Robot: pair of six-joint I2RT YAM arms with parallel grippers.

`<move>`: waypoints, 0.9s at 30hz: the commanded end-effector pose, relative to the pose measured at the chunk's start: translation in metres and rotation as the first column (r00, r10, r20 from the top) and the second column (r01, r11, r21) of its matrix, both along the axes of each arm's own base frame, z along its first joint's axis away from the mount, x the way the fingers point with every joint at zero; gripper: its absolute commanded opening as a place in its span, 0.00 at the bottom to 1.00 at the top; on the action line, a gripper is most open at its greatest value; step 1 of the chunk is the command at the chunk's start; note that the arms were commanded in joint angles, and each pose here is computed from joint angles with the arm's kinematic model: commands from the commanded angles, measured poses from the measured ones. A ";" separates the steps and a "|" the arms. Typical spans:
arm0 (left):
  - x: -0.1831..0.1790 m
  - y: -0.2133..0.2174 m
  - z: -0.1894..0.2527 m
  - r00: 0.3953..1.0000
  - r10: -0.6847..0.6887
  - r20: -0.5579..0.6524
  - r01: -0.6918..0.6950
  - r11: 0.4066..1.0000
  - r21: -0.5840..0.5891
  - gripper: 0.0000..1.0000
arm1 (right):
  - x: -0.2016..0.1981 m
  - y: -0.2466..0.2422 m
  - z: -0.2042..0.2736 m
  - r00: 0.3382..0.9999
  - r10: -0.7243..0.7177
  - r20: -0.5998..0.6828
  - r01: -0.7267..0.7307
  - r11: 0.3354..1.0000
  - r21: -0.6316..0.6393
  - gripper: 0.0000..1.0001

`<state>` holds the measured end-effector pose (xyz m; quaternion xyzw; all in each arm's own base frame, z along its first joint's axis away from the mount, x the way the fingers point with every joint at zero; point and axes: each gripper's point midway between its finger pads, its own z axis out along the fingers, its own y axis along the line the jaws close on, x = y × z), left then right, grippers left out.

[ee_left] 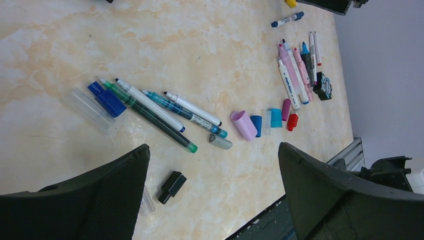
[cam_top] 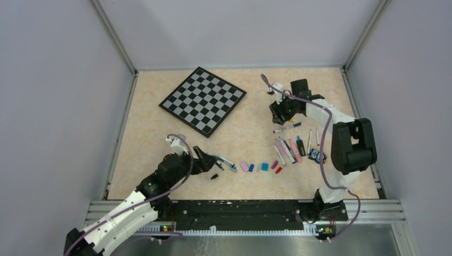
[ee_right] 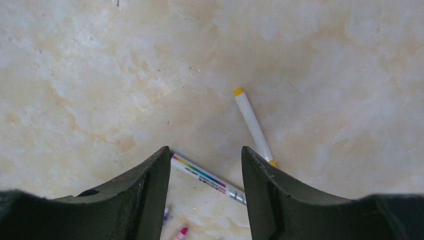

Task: Open the pen caps
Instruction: Pick up the pen from the center of the board.

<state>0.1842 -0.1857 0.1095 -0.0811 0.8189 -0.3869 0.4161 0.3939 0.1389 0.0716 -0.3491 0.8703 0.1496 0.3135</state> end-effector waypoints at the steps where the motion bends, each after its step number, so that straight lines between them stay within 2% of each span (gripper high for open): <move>1: 0.004 0.002 0.011 0.999 0.012 0.030 -0.012 1.000 -0.005 0.99 | 0.009 0.006 0.031 0.910 0.380 0.167 -0.357 0.922 -0.153 0.53; 6: 0.002 0.001 0.011 1.000 0.009 0.023 -0.009 1.000 -0.014 0.99 | 0.027 -0.007 0.013 0.891 0.447 0.083 -0.413 0.871 -0.267 0.53; 10: 0.001 0.004 0.008 1.000 0.016 0.020 -0.016 1.000 -0.010 0.99 | 0.027 -0.007 -0.002 0.883 0.468 0.018 -0.449 0.856 -0.258 0.52; 16: 0.003 0.005 0.008 0.999 0.024 0.024 -0.024 1.000 -0.004 0.99 | 0.032 -0.014 -0.020 0.891 0.451 -0.049 -0.447 0.854 -0.264 0.43; 27: 0.003 0.004 0.007 0.999 0.025 0.020 -0.025 1.000 -0.004 0.99 | 0.039 -0.029 -0.040 0.901 0.426 -0.088 -0.432 0.853 -0.293 0.31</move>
